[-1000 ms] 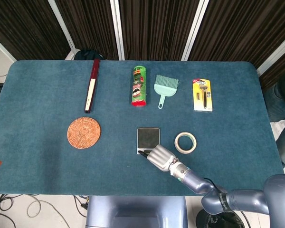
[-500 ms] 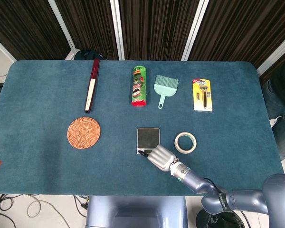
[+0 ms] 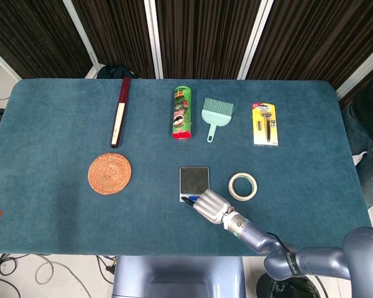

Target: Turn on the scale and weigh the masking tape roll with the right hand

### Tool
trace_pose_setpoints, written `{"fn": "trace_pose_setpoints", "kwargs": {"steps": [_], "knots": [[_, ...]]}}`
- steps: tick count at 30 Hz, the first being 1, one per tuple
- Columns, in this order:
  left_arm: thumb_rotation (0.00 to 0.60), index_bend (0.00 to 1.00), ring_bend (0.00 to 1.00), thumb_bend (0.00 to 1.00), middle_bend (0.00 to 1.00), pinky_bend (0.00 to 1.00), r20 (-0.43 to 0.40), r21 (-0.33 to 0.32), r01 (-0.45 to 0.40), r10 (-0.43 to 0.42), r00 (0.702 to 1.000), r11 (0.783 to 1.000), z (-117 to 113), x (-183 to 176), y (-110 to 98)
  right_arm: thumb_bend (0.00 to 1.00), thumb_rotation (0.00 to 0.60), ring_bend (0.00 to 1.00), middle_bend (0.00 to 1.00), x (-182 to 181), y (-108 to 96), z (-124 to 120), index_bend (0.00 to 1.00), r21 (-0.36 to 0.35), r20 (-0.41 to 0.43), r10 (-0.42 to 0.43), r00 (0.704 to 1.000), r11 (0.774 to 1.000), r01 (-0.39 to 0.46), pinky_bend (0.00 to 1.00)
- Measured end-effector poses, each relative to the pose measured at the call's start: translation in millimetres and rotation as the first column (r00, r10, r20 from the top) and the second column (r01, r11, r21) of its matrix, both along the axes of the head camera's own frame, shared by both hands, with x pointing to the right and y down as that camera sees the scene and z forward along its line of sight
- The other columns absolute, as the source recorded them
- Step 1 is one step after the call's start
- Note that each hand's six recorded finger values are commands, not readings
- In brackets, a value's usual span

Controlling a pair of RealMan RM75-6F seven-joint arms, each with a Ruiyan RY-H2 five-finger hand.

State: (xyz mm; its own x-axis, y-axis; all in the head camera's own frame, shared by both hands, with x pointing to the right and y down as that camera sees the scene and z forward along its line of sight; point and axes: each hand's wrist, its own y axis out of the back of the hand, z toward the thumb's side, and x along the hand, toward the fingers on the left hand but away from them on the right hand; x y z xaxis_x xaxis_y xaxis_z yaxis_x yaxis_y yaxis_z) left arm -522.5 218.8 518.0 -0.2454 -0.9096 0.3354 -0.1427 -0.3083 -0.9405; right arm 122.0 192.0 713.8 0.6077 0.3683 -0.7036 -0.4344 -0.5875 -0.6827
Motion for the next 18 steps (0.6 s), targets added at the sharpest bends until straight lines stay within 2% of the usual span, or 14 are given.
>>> {"fn": "trace_pose_setpoints", "kwargs": {"steps": [12, 18], "knots": [[0.6, 0.0, 0.0, 0.0, 0.0, 0.0, -0.002, 0.0, 0.0, 0.0, 1.0, 1.0, -0.2, 0.1, 0.0, 0.99, 0.6, 0.79, 0.74, 1.6, 2.6, 2.3, 0.26, -0.008, -0.007, -0.001, 1.0, 1.0, 0.001, 0.71], [0.6, 0.0, 0.0, 0.0, 0.0, 0.0, -0.002, 0.0, 0.0, 0.0, 1.0, 1.0, -0.2, 0.1, 0.0, 0.99, 0.6, 0.79, 0.74, 1.6, 3.2, 2.3, 0.27, -0.009, -0.008, -0.006, 1.0, 1.0, 0.006, 0.71]]}}
